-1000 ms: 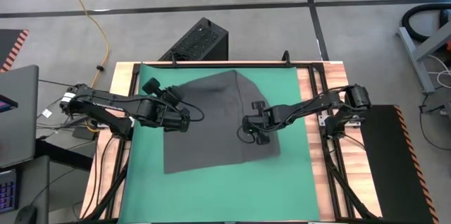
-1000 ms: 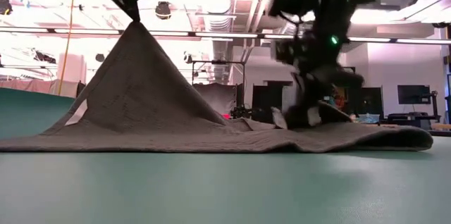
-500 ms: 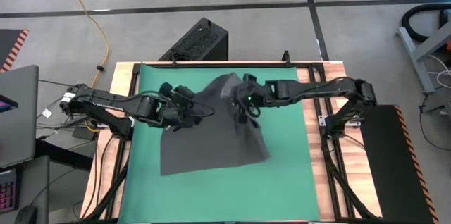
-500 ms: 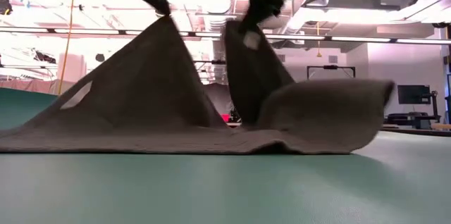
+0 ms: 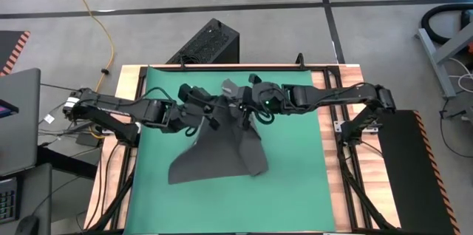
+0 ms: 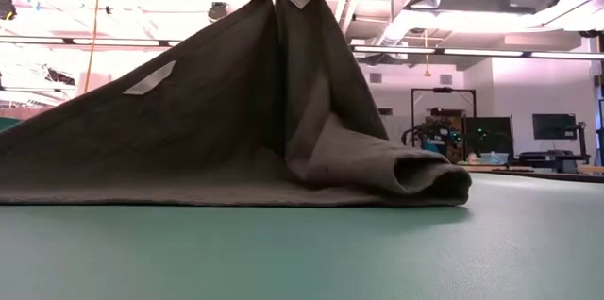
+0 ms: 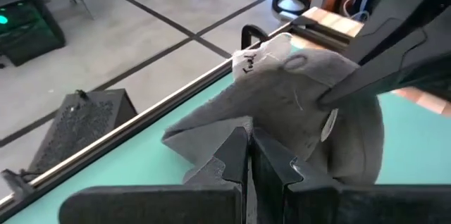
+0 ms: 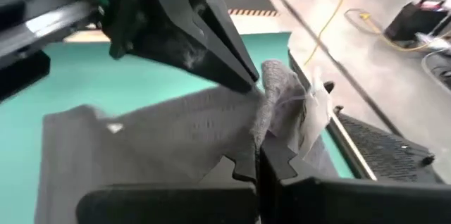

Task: Roll towel
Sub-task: Roll the gray towel

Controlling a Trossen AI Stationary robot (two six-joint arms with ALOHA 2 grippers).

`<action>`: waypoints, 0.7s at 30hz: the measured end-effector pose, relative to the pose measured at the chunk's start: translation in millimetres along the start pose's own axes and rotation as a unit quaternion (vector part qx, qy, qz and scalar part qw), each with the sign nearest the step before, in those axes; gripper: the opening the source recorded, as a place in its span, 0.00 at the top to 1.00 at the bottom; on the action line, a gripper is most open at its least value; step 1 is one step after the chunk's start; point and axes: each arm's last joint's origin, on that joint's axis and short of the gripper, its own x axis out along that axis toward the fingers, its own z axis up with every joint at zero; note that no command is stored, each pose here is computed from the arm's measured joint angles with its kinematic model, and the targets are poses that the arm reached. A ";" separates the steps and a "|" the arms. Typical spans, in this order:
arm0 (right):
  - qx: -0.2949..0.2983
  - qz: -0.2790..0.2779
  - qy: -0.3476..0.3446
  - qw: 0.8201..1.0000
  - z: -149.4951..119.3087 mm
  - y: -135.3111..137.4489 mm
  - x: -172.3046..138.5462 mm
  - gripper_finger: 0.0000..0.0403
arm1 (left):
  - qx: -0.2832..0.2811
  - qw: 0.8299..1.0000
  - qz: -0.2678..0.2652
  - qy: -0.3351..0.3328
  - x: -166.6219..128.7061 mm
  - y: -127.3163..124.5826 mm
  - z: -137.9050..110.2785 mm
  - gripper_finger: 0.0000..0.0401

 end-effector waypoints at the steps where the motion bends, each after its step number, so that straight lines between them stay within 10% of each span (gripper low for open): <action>1: 0.000 -0.006 -0.002 1.000 0.4 -0.2 -0.1 0.98 | -0.006 1.000 -0.003 -0.001 1.2 0.4 1.2 1.00; 21: 0.000 -0.042 -0.011 0.999 2.3 -3.6 0.3 0.98 | -0.100 0.991 -0.048 -0.072 4.6 -3.7 23.9 1.00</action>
